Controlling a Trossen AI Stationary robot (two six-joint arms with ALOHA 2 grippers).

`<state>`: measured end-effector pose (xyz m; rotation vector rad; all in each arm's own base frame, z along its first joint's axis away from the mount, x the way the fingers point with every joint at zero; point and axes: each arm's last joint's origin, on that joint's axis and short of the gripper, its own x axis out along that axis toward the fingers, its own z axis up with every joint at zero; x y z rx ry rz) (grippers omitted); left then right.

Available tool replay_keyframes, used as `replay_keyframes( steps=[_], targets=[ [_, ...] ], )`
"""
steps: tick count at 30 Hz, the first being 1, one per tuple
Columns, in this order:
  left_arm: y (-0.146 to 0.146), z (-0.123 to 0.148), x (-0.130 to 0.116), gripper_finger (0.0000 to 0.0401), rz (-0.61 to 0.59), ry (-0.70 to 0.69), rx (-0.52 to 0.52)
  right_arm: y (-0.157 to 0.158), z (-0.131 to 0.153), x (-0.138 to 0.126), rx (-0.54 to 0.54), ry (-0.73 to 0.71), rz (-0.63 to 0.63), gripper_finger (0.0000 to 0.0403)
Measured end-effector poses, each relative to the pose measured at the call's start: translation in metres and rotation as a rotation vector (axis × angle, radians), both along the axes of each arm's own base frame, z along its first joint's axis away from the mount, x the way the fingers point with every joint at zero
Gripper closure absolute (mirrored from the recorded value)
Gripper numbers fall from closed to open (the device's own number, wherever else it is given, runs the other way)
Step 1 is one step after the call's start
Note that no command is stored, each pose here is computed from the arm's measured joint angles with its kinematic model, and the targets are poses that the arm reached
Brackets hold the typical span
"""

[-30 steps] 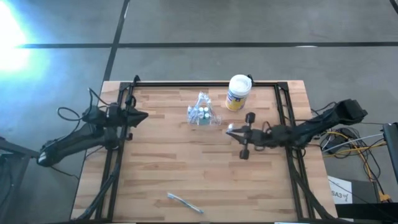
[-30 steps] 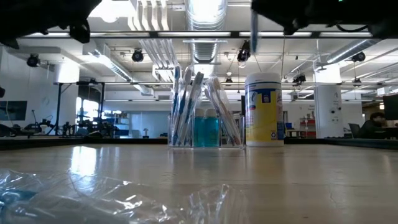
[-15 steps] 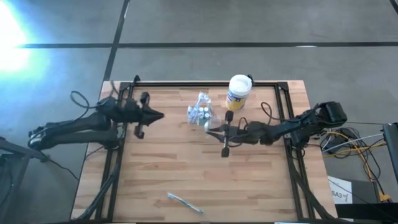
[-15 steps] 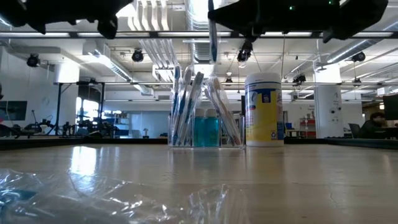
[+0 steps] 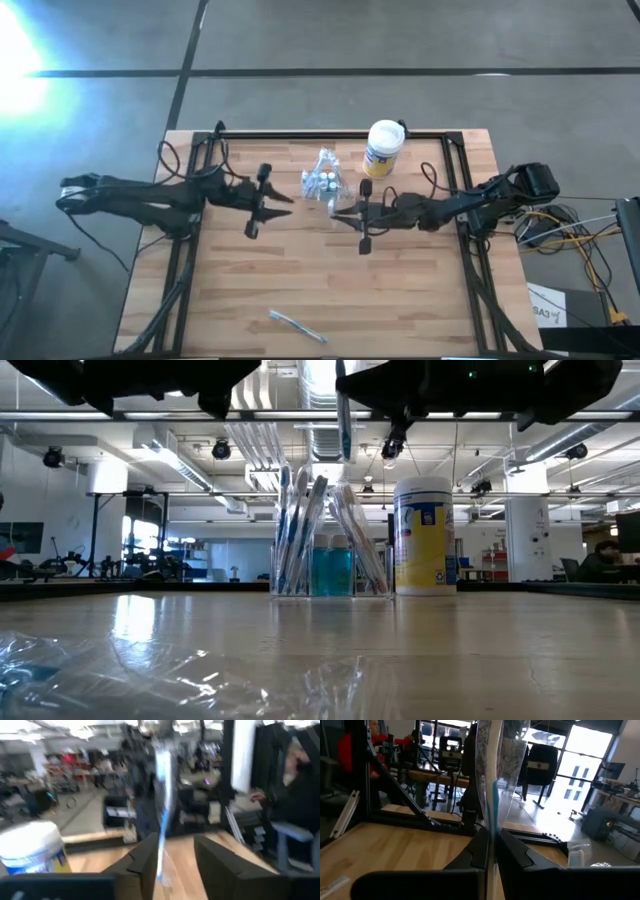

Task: Pick & Place toothbrushing station
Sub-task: Put the blue toothbrush into the transparent organizer

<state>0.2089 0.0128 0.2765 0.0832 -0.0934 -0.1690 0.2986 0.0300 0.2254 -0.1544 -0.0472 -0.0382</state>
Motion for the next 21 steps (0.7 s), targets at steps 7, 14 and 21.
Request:
replay_keyframes(
  steps=[7,14,21],
  targets=[
    [0.003,0.009,0.018,0.0226,0.041,-0.013,-0.038,-0.001,0.0,0.0,0.002,-0.001,-0.004,0.0387],
    [0.004,0.01,0.047,0.0234,0.037,0.031,-0.04,-0.001,0.001,0.0,0.005,-0.008,-0.011,0.0387],
    [0.001,0.01,0.073,0.0245,0.018,0.06,-0.038,-0.001,0.001,0.0,0.005,-0.008,-0.011,0.0387]
  ],
)
